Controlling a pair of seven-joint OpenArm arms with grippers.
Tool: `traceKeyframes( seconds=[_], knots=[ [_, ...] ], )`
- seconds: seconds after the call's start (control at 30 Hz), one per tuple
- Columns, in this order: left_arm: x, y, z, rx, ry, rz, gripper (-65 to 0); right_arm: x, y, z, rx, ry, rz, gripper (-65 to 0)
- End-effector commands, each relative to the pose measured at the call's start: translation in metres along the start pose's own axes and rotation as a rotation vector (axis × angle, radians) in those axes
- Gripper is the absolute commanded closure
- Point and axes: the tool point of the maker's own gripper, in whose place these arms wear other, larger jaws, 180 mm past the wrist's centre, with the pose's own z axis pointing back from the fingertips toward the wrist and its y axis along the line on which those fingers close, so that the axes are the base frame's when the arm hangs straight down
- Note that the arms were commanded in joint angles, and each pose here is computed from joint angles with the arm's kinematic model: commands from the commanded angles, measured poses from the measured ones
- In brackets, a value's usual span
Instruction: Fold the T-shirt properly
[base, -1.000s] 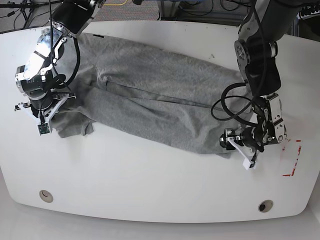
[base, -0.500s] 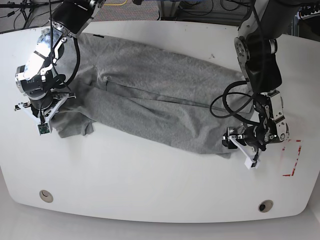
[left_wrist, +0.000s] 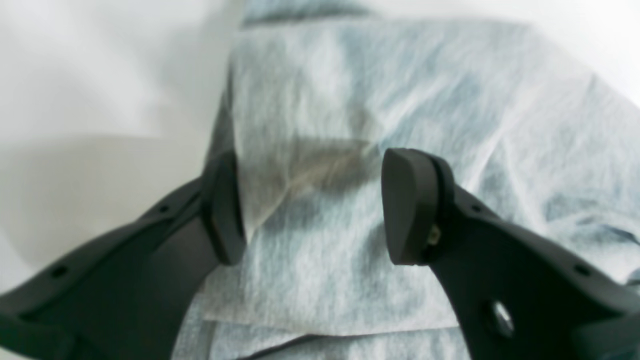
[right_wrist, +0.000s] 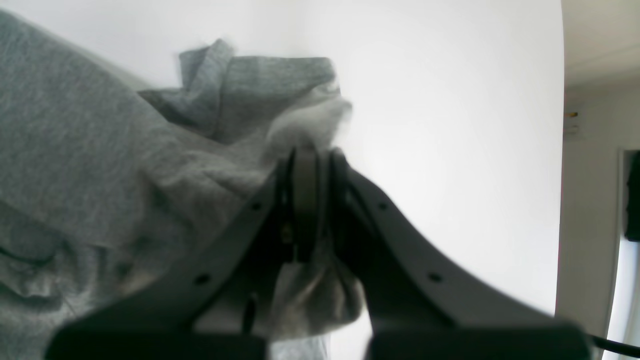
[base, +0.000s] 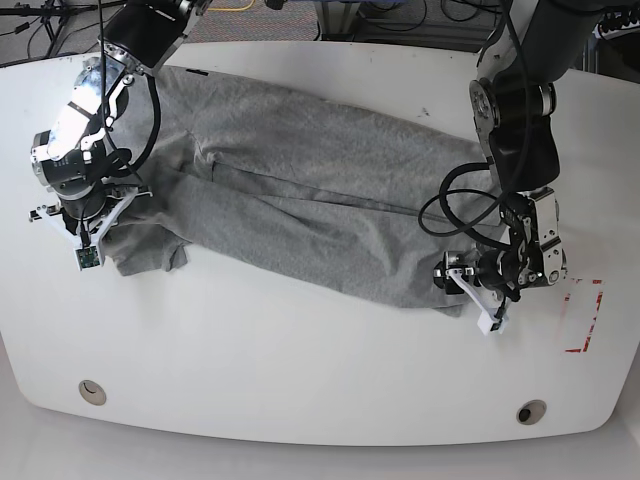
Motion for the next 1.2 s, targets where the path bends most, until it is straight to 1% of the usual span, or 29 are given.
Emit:
traceKeyframes(
  seconds=[0.0, 0.2, 0.4, 0.47, 0.53, 0.6, 0.63, 0.67, 0.73, 0.87, 1.17],
  knots=[
    [0.029, -0.007, 0.008, -0.007, -0.058, -0.038, -37.8, 0.015, -0.008, 0.004, -0.020, -0.050, 0.007, -0.5],
    [0.030, -0.010, 0.007, -0.009, -0.055, -0.052, -37.8, 0.014, -0.008, 0.004, -0.020, -0.049, 0.007, -0.5],
    [0.029, -0.023, 0.002, -0.033, -0.049, -0.055, -37.8, 0.014, -0.008, 0.004, -0.020, -0.049, 0.007, -0.5],
    [0.029, -0.024, 0.002, -0.035, -0.049, -0.055, -36.8, 0.014, -0.008, 0.004, -0.020, -0.049, 0.007, -0.5],
    [0.029, -0.024, 0.002, -0.035, -0.049, -0.055, -33.3, 0.014, -0.008, 0.004, -0.020, -0.049, 0.007, -0.5],
    [0.028, -0.025, 0.002, -0.037, -0.048, -0.056, -27.4, 0.015, -0.008, 0.004, -0.020, -0.050, 0.007, -0.5],
    [0.028, -0.025, 0.001, -0.038, -0.046, -0.057, -25.4, 0.015, -0.008, 0.004, -0.020, -0.050, 0.007, -0.5],
    [0.027, -0.026, 0.001, -0.041, -0.043, -0.071, -23.2, 0.015, -0.008, 0.004, -0.020, -0.050, 0.007, -0.5],
    [0.026, -0.031, 0.000, -0.054, -0.035, -0.107, -21.0, 0.015, -0.008, 0.004, -0.020, -0.050, 0.007, -0.5],
    [0.025, -0.037, -0.001, -0.073, -0.029, -0.151, -20.6, 0.015, -0.008, 0.004, -0.021, -0.052, 0.006, -0.5],
    [0.025, -0.036, -0.001, -0.070, -0.030, -0.149, -22.2, 0.015, -0.008, 0.004, -0.021, -0.052, 0.006, -0.5]
  ],
)
